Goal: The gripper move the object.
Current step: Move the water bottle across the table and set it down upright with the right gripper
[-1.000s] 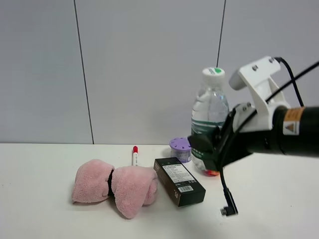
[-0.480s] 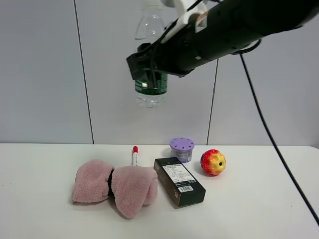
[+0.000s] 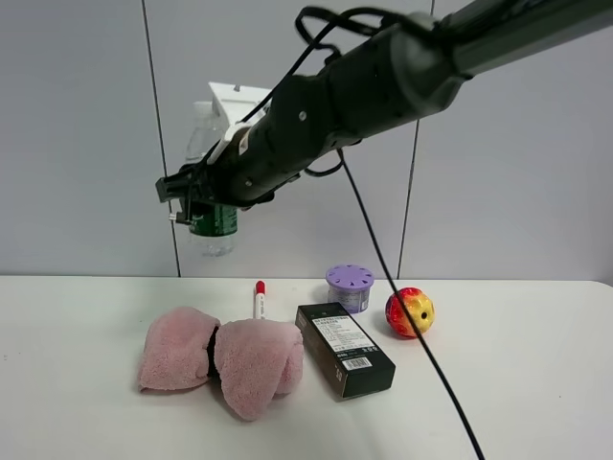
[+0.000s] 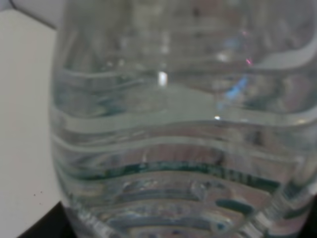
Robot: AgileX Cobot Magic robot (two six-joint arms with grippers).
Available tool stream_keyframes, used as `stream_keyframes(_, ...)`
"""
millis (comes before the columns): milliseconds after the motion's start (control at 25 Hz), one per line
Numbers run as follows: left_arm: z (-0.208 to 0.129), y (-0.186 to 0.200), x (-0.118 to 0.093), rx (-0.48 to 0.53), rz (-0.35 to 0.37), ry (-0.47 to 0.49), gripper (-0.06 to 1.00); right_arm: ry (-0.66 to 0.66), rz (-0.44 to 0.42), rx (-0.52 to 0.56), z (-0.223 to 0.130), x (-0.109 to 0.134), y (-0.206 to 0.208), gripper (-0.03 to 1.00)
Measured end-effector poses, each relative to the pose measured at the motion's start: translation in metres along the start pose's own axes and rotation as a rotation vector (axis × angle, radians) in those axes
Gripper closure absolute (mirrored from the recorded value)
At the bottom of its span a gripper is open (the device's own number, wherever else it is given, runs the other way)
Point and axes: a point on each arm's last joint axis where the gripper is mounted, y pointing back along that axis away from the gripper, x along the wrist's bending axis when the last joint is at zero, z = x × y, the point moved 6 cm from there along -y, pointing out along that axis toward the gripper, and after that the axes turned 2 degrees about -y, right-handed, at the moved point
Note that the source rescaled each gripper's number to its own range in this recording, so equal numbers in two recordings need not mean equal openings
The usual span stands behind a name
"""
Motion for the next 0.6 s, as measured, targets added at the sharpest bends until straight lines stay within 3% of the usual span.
stream_keyframes(440,0.0,0.0,0.0,0.0,0.0,0.0,-0.06,0.055,0.005,0.063,-0.049,0.002,-0.055,0.96)
stream_keyframes(600,0.0,0.0,0.0,0.0,0.0,0.0,-0.06,0.175,0.016,0.045,-0.06,0.002,-0.066,0.96)
